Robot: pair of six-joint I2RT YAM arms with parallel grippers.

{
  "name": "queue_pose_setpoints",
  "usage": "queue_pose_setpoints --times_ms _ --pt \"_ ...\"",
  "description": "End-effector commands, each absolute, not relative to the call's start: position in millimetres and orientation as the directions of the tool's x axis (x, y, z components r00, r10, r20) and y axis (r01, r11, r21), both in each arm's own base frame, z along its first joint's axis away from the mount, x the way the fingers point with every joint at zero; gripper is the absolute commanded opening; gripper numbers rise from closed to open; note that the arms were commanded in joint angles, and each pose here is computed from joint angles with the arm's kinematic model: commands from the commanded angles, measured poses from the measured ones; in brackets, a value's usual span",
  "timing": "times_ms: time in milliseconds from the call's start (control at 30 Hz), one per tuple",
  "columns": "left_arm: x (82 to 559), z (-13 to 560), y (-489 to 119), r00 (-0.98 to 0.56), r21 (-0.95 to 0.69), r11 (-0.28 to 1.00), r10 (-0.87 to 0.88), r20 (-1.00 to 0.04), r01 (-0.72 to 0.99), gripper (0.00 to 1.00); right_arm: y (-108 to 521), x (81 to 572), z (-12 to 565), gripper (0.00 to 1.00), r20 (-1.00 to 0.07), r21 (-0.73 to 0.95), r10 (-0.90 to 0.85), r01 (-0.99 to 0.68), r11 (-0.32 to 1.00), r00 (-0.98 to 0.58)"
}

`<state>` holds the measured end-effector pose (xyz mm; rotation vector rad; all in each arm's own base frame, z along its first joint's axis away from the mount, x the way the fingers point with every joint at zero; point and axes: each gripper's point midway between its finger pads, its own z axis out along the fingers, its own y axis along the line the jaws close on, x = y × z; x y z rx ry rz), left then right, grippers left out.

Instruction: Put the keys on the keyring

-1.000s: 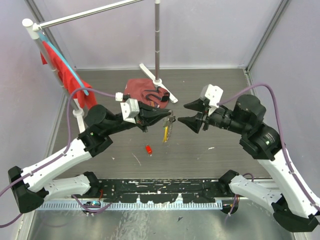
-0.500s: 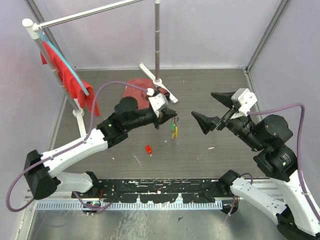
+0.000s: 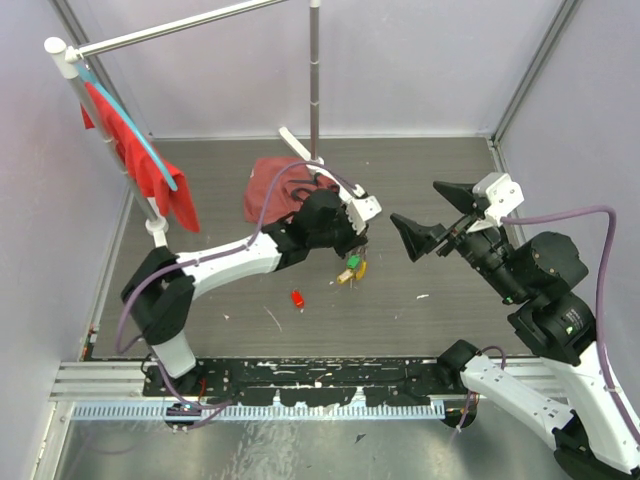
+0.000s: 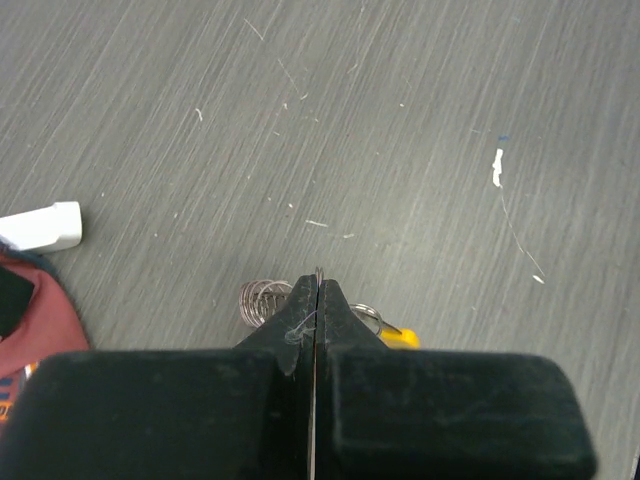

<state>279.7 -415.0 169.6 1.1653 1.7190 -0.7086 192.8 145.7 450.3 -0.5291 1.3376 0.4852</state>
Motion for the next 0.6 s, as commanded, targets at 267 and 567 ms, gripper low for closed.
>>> queue_pose_setpoints --times_ms 267,567 --pt "314.6 154.7 -468.2 -0.167 -0.018 0.375 0.369 -0.914 0.927 0.33 135.8 193.3 456.9 1.0 -0.982 0.0 0.107 -0.569 0.822 0.154" --pt "335.1 187.1 -458.8 -0.213 -0.045 0.506 0.279 -0.936 0.862 0.73 131.9 187.9 455.8 1.0 -0.979 -0.048 0.074 -0.57 0.82 0.189"
